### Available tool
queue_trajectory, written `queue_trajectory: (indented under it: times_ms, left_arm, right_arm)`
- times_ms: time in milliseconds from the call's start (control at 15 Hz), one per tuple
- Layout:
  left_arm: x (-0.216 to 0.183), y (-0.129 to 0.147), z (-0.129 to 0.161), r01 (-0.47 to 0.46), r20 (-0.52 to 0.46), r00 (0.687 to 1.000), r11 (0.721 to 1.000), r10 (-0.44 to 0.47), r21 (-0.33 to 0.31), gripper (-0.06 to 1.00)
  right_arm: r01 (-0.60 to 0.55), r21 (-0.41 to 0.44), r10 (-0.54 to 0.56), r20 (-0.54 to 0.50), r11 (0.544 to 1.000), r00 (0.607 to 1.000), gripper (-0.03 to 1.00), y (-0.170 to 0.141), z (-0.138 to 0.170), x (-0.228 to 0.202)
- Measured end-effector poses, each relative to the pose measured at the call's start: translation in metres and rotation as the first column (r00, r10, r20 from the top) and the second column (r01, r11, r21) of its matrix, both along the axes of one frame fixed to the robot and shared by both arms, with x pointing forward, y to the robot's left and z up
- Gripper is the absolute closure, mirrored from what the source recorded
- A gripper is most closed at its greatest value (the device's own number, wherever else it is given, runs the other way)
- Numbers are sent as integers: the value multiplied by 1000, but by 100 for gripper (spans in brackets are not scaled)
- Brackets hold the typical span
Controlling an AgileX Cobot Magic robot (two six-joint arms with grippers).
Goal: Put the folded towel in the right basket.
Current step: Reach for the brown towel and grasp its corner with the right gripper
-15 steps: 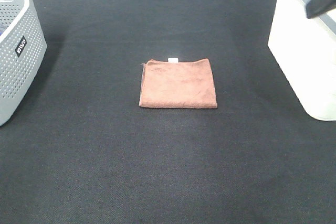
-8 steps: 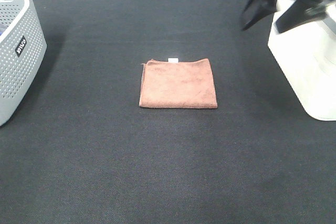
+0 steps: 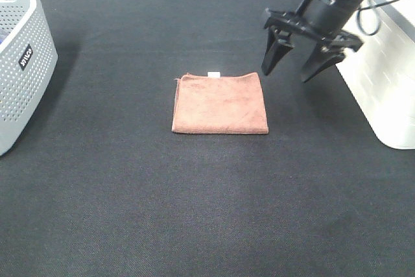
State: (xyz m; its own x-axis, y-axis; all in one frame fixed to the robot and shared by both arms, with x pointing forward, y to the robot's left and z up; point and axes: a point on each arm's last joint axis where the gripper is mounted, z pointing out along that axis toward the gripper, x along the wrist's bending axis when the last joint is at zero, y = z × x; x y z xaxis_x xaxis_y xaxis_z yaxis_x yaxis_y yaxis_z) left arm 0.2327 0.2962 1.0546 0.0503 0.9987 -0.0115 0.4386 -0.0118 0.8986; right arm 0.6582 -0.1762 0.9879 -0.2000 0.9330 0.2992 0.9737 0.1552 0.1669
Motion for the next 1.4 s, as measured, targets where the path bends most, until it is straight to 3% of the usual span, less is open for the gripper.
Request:
queue_trajectory:
  times_ms: [667,933,1400]
  left_arm:
    - [0,0,0,0,0,1000,1000,0,0,7]
    - [0,0,0,0,0,1000,1000,0,0,7]
    - [0,0,0,0,0,1000,1000,0,0,7]
  right_arm:
    - [-15,14,15,-13,1000,1000,29,8,-73,31]
    - [-3,7,3,70,1000,998,29,8,-81,41]
    - [-17,0,17,75,1000,997,29,10,-100,52]
